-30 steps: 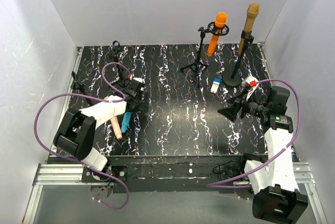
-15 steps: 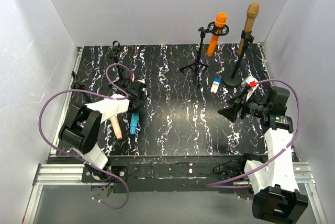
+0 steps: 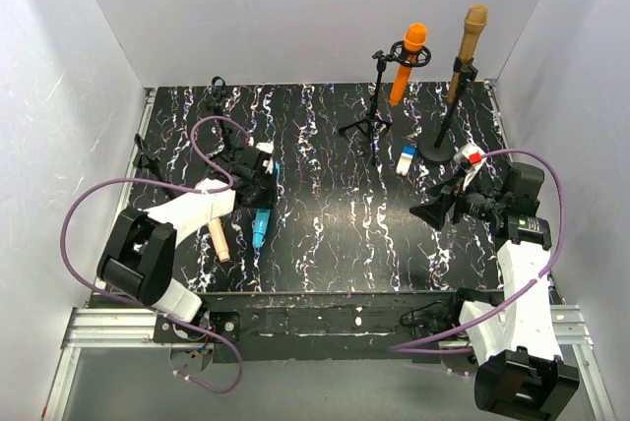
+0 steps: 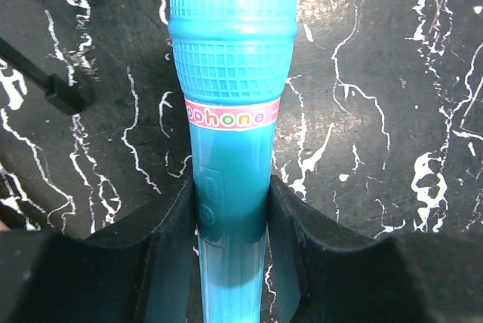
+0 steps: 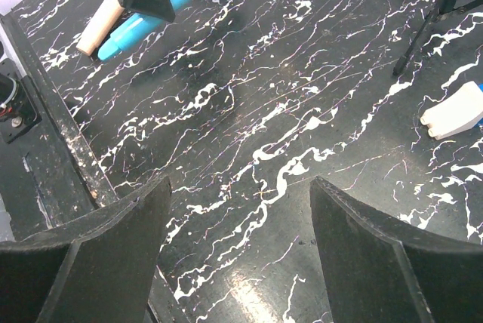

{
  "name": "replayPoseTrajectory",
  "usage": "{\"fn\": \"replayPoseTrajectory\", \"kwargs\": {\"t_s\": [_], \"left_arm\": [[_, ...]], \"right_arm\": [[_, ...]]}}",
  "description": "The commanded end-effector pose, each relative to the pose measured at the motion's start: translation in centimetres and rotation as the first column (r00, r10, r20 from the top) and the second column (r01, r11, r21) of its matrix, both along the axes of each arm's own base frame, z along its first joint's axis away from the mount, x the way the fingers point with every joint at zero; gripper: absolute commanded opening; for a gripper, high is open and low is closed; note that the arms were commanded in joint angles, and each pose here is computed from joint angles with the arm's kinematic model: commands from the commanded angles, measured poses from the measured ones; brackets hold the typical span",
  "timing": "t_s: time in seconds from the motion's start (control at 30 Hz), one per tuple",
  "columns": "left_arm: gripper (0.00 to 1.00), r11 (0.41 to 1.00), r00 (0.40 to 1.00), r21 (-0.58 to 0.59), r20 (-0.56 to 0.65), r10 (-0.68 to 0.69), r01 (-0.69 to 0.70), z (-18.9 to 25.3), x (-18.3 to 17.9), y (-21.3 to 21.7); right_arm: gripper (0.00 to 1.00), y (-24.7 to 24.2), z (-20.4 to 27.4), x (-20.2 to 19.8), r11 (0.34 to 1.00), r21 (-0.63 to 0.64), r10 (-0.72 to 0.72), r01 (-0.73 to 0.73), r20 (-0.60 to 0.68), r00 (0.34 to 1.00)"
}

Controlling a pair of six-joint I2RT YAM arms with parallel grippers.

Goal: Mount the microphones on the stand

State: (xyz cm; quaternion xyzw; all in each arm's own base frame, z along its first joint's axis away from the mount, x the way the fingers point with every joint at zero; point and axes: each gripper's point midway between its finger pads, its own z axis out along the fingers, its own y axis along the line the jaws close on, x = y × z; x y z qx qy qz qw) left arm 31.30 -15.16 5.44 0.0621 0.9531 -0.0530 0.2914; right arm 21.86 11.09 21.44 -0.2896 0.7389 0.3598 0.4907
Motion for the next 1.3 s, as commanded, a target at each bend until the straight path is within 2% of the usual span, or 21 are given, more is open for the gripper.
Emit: {"fn": "replayPoseTrajectory", "kwargs": {"t_s": [0.0,0.17,0.3,0.37,0.43,0.53,0.63,0.83,1.03,1.1,1.27], "left_arm": [[0.10,0.996,0.998,-0.075,-0.019,-0.058,0.056,0.0,-0.2,-1.7],[0.15,0.995,0.997,-0.085,-0.046,-0.064,0.060,-0.8,-0.5,-2.2],[0.44,0.999,0.998,-0.039,-0.053,-0.039,0.036,-1.1,-0.6,-1.4],[0.55,1.000,0.998,-0.016,-0.063,-0.020,0.019,-1.4,-0.8,-0.9],[0.62,1.000,0.998,0.000,-0.063,-0.007,0.007,-1.3,-0.8,-0.6],[0.67,1.000,0.999,0.009,-0.045,0.005,-0.005,-0.5,-0.5,-0.3],[0.71,1.000,0.999,-0.019,0.032,0.001,-0.001,2.6,0.2,-0.5],[0.98,0.986,0.952,-0.149,0.306,-0.026,0.074,14.4,2.5,-1.6],[0.98,0.944,0.921,-0.321,0.386,0.052,0.081,22.9,5.1,0.0],[0.98,0.945,0.913,-0.325,0.395,0.101,0.036,24.2,6.4,1.6],[0.98,0.957,0.883,-0.258,0.407,0.234,-0.135,24.2,8.8,6.5]], "right_arm": [[0.81,0.1,1.2,0.2,1.000,-0.002,0.014,-0.014,0.042,0.999],[0.81,0.0,1.2,0.2,1.000,-0.002,0.013,-0.013,0.040,0.999],[0.81,0.0,1.1,0.2,1.000,-0.002,0.014,-0.014,0.040,0.999],[0.81,0.0,1.1,0.2,1.000,-0.002,0.013,-0.013,0.038,0.999],[0.81,0.0,1.1,0.2,1.000,-0.004,0.012,-0.012,0.041,0.999],[0.81,0.0,1.2,0.3,1.000,-0.005,0.012,-0.012,0.044,0.999],[0.81,0.0,1.1,0.3,1.000,-0.004,0.012,-0.012,0.041,0.999],[0.81,0.0,1.2,0.2,1.000,-0.006,0.015,-0.015,0.046,0.999],[0.81,0.0,1.2,0.2,1.000,-0.010,0.013,-0.013,0.051,0.999],[0.81,0.0,1.2,0.2,1.000,-0.009,0.014,-0.014,0.050,0.999],[0.81,0.0,1.3,0.1,1.000,-0.008,0.017,-0.016,0.055,0.998]]}}
